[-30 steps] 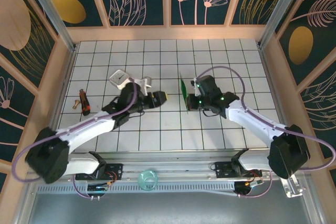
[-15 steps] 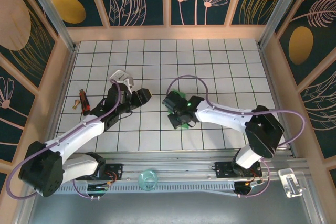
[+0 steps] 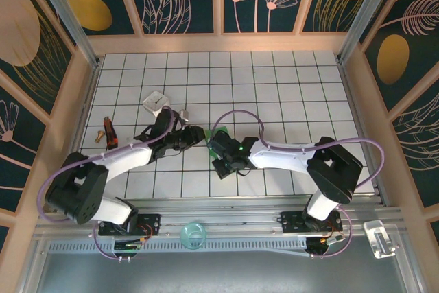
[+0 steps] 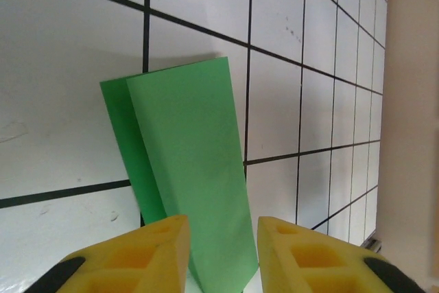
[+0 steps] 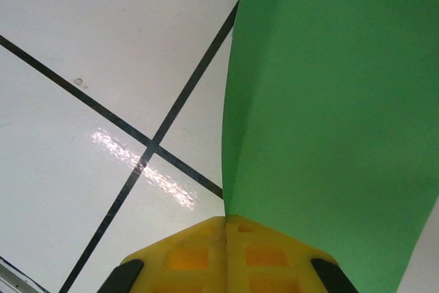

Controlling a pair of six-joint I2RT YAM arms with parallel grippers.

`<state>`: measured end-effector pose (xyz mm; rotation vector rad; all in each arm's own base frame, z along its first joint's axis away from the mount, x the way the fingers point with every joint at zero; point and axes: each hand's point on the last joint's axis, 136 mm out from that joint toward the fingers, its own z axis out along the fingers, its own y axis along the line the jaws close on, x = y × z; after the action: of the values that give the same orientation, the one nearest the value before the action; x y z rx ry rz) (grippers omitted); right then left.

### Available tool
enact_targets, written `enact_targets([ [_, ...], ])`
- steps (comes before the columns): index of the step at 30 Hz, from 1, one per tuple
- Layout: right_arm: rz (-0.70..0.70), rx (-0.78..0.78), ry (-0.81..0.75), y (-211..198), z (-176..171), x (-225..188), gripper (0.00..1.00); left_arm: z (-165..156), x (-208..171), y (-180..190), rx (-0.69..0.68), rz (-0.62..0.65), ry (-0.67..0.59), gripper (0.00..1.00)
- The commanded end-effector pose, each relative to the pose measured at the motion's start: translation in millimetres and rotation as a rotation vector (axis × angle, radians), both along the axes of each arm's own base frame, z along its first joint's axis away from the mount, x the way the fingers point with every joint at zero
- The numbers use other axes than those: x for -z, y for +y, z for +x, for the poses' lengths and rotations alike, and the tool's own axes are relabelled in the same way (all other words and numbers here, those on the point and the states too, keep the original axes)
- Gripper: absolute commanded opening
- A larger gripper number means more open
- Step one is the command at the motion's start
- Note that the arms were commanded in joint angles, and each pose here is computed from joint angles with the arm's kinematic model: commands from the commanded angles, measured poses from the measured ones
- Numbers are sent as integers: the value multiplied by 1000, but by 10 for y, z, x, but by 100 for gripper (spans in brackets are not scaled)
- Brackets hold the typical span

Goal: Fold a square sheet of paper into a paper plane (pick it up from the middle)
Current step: Turn over the paper at the bottom-center of the table.

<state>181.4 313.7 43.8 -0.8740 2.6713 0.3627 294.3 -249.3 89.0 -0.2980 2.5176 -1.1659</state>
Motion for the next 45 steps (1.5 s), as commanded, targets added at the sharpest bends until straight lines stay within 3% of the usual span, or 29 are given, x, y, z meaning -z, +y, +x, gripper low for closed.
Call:
enact_targets([
  [1, 25, 4, 25, 63, -48, 86, 3, 91, -53, -208, 60, -71, 9, 28],
  [6, 35, 7, 28, 76, -52, 99, 4, 255, 4, -358, 114, -54, 11, 29],
  [13, 36, 10, 22, 75, -40, 124, 5, 313, 426, -415, 174, 48, 96, 30],
  [19, 43, 5, 25, 117, -31, 144, 7, 436, 570, -448, 230, 145, 106, 30],
  [45, 122, -58, 6, 42, -6, 67, 19, 255, 1083, -376, 329, 233, 180, 28],
])
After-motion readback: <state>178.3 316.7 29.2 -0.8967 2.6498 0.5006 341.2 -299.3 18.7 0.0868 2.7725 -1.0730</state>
